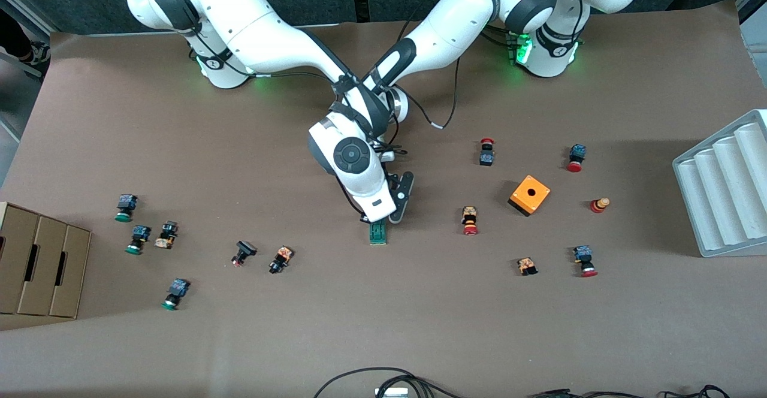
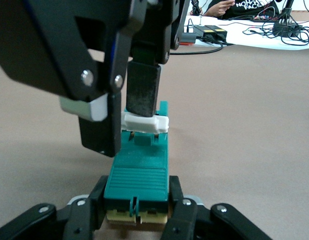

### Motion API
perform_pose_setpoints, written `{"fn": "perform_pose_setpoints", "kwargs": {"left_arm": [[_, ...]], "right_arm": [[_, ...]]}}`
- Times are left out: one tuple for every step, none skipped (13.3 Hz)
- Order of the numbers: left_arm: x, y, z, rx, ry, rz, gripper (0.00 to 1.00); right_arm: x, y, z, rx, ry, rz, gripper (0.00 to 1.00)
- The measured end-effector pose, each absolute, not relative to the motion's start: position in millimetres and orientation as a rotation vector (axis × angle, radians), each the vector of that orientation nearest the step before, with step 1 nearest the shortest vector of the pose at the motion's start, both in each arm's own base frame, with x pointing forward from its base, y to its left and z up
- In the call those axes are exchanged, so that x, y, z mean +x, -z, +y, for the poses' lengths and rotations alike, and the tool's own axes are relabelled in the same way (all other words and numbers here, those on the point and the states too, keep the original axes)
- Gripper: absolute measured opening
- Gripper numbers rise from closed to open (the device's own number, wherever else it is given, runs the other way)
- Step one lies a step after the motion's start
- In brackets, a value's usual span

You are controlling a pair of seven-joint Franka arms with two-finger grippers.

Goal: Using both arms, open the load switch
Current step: 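Press the white lever fully down with the right gripper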

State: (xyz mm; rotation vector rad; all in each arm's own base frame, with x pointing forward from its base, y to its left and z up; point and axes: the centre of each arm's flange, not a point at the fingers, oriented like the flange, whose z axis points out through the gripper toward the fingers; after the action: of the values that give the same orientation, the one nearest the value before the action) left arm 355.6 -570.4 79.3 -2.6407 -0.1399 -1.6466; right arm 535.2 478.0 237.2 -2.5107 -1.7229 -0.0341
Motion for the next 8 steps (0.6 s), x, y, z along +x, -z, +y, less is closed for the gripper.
{"fn": "perform_pose_setpoints", "kwargs": {"left_arm": [[355.6,-79.3,-570.4,-2.641,1.647,-0.14,0.54],[355.6,-79.3,-570.4,-2.641,1.647,-0.14,0.54],[355.6,-79.3,-570.4,-2.641,1.647,-0.14,0.54],[355.6,-79.3,-570.4,-2.641,1.647,-0.14,0.54],[355.6,-79.3,-570.4,-2.641,1.647,-0.14,0.54],[355.6,-79.3,-570.4,-2.641,1.647,-0.14,0.54],[355.6,-79.3,-570.4,-2.641,1.647,-0.14,0.54],[355.6,-79.3,-570.4,-2.641,1.647,-0.14,0.54]], "right_arm": [[535.2,-237.2,477.9,-2.511,0.034,-1.722,0.48],[535.2,-237.2,477.9,-2.512,0.034,-1.722,0.48],[535.2,-237.1,477.9,-2.512,0.034,-1.721,0.48],[535.0,-236.7,477.8,-2.513,0.032,-1.72,0.48],[534.9,-236.3,477.7,-2.517,0.032,-1.714,0.48],[534.6,-235.9,477.8,-2.527,0.031,-1.699,0.48],[534.3,-235.6,478.1,-2.536,0.031,-1.685,0.48],[533.8,-235.2,478.2,-2.543,0.031,-1.675,0.48]]}}
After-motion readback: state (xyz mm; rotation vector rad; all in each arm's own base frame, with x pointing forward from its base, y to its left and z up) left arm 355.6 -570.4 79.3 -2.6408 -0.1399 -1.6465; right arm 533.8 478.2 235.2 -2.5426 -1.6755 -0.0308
